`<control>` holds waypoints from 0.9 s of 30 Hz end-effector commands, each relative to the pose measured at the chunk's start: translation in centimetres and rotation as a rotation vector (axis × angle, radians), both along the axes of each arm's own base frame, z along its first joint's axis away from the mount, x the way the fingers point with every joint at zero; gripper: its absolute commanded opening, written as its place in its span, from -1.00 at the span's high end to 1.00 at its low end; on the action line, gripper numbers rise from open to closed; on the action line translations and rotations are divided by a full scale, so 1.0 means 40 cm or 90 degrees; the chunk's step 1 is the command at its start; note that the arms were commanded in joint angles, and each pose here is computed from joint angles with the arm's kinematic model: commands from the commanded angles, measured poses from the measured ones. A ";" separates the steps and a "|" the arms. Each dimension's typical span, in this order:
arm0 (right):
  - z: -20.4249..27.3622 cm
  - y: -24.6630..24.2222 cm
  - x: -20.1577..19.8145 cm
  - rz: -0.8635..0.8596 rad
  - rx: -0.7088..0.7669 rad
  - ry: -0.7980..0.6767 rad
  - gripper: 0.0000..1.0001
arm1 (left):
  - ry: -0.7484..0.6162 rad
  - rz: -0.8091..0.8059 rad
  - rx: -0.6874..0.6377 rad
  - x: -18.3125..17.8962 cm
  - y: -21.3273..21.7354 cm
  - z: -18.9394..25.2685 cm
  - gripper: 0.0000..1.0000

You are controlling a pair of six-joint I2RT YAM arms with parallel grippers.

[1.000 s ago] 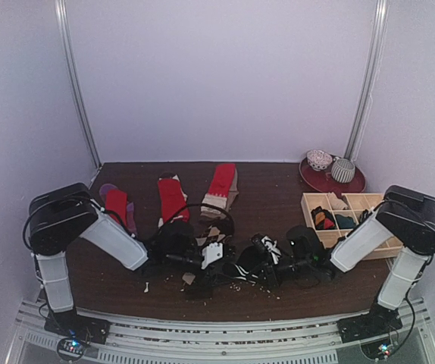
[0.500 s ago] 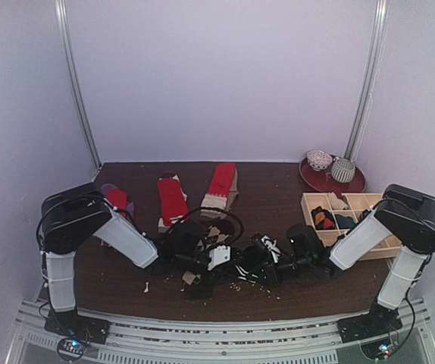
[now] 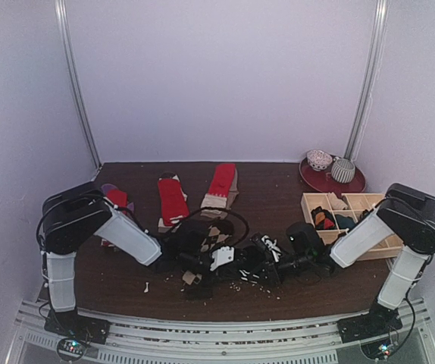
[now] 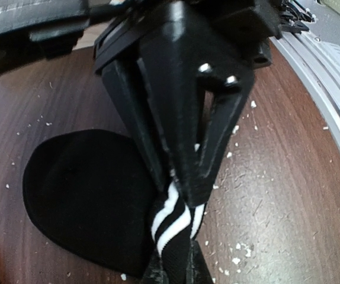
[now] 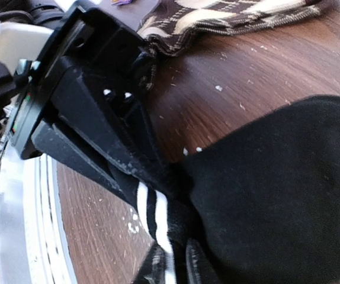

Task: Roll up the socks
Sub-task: Roll the sock at the center of the board.

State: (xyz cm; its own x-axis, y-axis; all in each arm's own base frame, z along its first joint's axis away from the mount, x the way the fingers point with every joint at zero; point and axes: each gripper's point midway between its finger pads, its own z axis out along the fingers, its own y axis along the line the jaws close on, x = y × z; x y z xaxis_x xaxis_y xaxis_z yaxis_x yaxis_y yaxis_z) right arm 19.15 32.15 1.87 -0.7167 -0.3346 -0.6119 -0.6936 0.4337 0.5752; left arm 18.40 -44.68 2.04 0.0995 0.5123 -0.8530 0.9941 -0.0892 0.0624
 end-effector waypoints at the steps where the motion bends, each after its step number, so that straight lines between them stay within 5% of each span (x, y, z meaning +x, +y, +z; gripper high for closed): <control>1: -0.062 -0.104 -0.043 -0.040 -0.122 0.032 0.63 | 0.132 0.047 0.121 -0.037 0.039 -0.096 1.00; 8: 0.143 -0.143 0.026 -0.138 -0.029 -0.191 0.35 | 0.322 0.141 0.246 -0.061 0.084 -0.146 1.00; 12: 0.166 -0.148 -0.001 -0.131 -0.014 -0.286 0.29 | 0.411 0.158 0.296 -0.088 0.107 -0.173 1.00; 18: 0.139 -0.126 -0.027 -0.096 -0.064 -0.425 -0.01 | 0.453 0.154 0.314 -0.102 0.102 -0.184 1.00; 27: 0.126 -0.073 -0.015 -0.013 -0.139 -0.550 -0.06 | 0.478 0.155 0.328 -0.110 0.102 -0.215 1.00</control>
